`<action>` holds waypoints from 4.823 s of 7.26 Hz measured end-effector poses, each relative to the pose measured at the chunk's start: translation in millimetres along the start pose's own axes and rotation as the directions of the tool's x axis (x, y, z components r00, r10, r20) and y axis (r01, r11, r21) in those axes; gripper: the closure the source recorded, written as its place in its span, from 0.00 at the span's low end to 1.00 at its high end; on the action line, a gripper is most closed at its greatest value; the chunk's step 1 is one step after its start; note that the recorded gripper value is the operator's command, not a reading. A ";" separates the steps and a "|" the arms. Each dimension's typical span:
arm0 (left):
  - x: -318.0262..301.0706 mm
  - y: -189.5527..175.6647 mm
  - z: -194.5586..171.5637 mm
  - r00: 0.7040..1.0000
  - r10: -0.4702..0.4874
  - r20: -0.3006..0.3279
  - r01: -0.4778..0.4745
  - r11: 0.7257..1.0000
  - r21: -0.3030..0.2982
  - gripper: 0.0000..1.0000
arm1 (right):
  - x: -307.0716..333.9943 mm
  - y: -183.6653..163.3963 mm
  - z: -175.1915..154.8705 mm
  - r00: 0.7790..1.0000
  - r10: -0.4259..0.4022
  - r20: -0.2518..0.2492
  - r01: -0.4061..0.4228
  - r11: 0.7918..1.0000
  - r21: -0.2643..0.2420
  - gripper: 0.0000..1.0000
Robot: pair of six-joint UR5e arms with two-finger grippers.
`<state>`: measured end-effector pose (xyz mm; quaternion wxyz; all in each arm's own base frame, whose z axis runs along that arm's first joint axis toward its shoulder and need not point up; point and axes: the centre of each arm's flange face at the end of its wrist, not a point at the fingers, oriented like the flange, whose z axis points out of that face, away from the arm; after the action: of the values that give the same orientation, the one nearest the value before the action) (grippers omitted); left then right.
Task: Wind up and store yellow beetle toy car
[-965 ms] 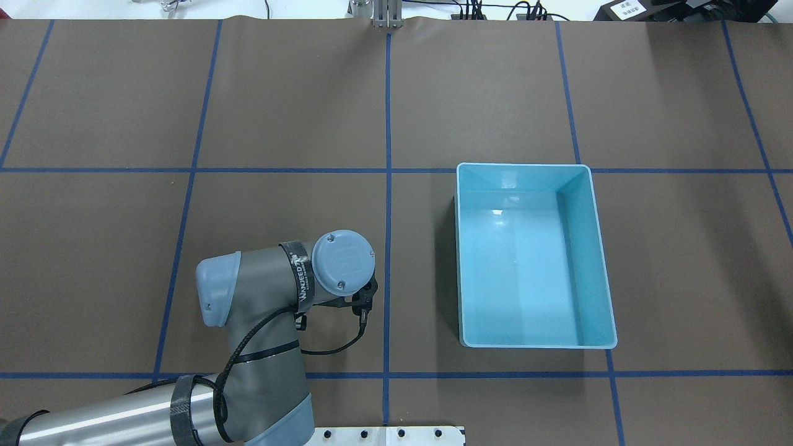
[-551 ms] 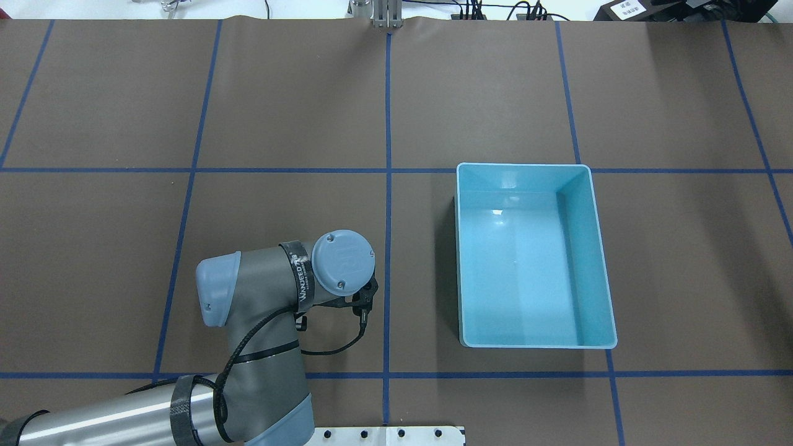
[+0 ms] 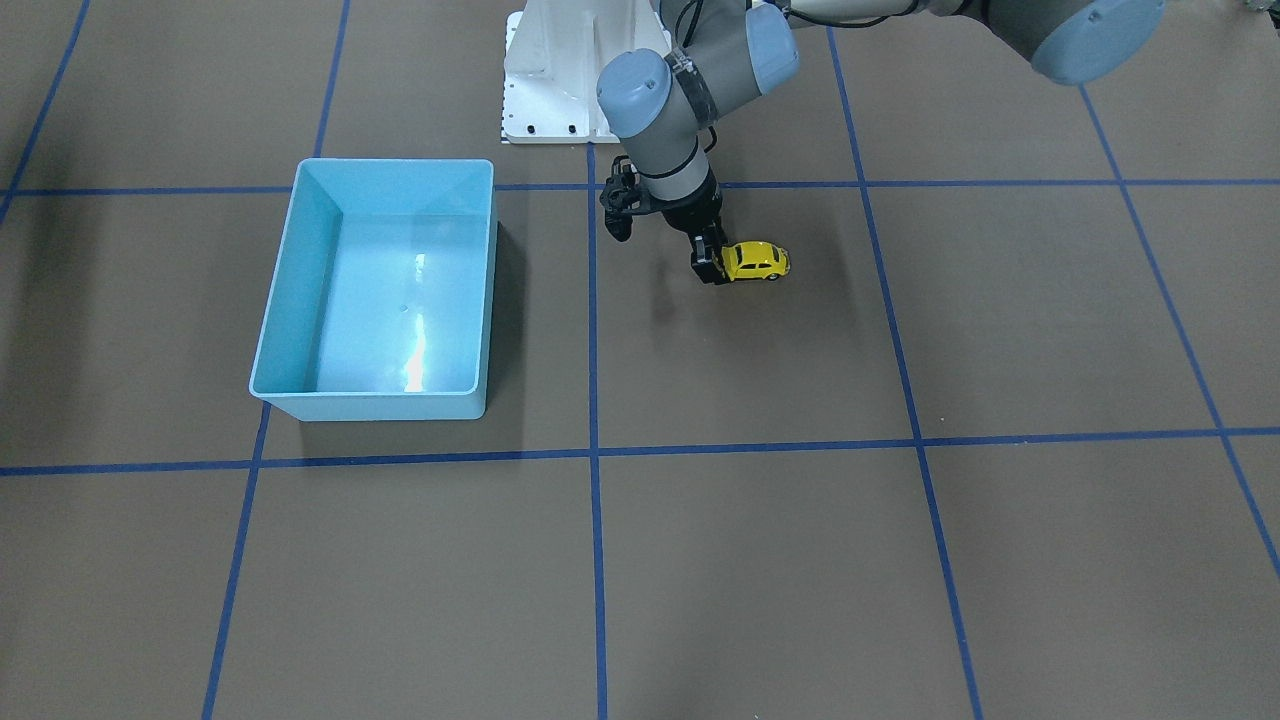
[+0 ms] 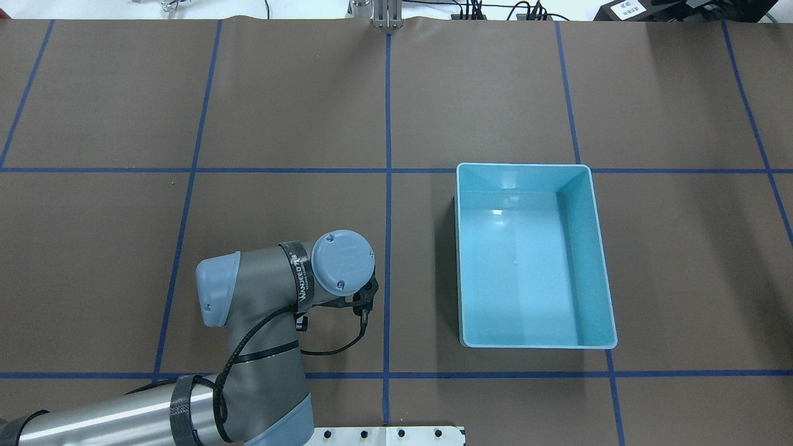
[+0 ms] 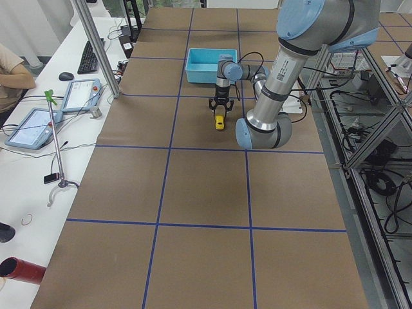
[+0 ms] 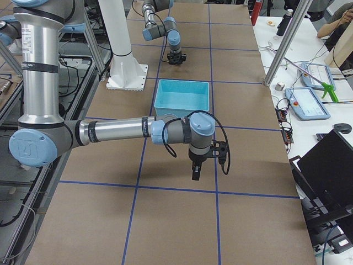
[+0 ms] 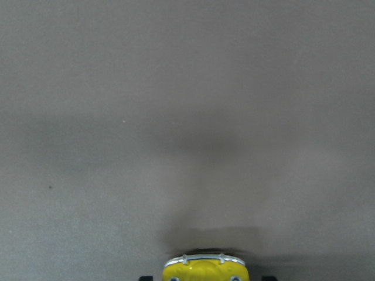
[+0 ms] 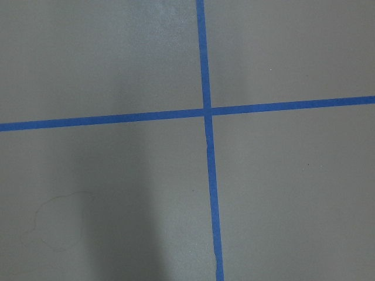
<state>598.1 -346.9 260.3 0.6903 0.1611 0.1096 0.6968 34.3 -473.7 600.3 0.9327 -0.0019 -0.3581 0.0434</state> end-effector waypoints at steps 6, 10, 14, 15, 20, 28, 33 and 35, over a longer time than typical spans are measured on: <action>0.2 1.5 2.5 1.000 0.000 -0.001 0.000 1.000 -0.002 0.61 | 0.0 0.0 0.0 1.000 0.000 0.000 0.000 1.000 0.000 0.00; -23.1 33.9 -31.7 0.998 -0.039 0.045 0.036 0.997 0.066 0.68 | 0.0 0.0 0.0 1.000 0.000 0.000 0.000 1.000 0.000 0.00; -80.1 139.4 -59.2 0.989 -0.138 0.050 0.128 0.978 0.162 0.73 | -0.3 -0.4 -0.3 1.000 -0.001 -0.001 0.001 1.000 0.001 0.00; -91.4 159.3 -57.3 0.992 -0.115 0.044 0.104 0.974 0.200 0.73 | -0.2 -0.4 -0.3 1.000 -0.001 -0.001 0.001 1.000 0.001 0.00; -85.6 212.9 -5.5 1.000 -0.031 -0.003 0.030 0.936 0.351 0.72 | -0.4 -0.7 -0.5 1.000 -0.001 -0.001 0.001 1.000 0.001 0.00; -98.4 228.2 53.4 0.999 0.047 0.020 -0.051 0.924 0.378 0.72 | 0.2 -0.8 -0.3 1.000 0.001 -0.006 -0.001 1.000 0.002 0.00; -100.8 227.6 64.6 0.998 0.052 0.020 -0.056 0.921 0.386 0.72 | 0.4 -0.8 -0.3 1.000 0.001 -0.008 -0.001 1.000 0.002 0.00; -100.7 227.9 65.5 0.998 0.054 0.019 -0.057 0.921 0.386 0.72 | 0.7 -0.8 -0.1 1.000 0.001 -0.009 -0.001 1.000 0.002 0.00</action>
<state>411.1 -457.0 399.0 0.6255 0.2996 0.2374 0.6802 35.0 -474.5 600.8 0.9343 -0.0013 -0.3537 0.0444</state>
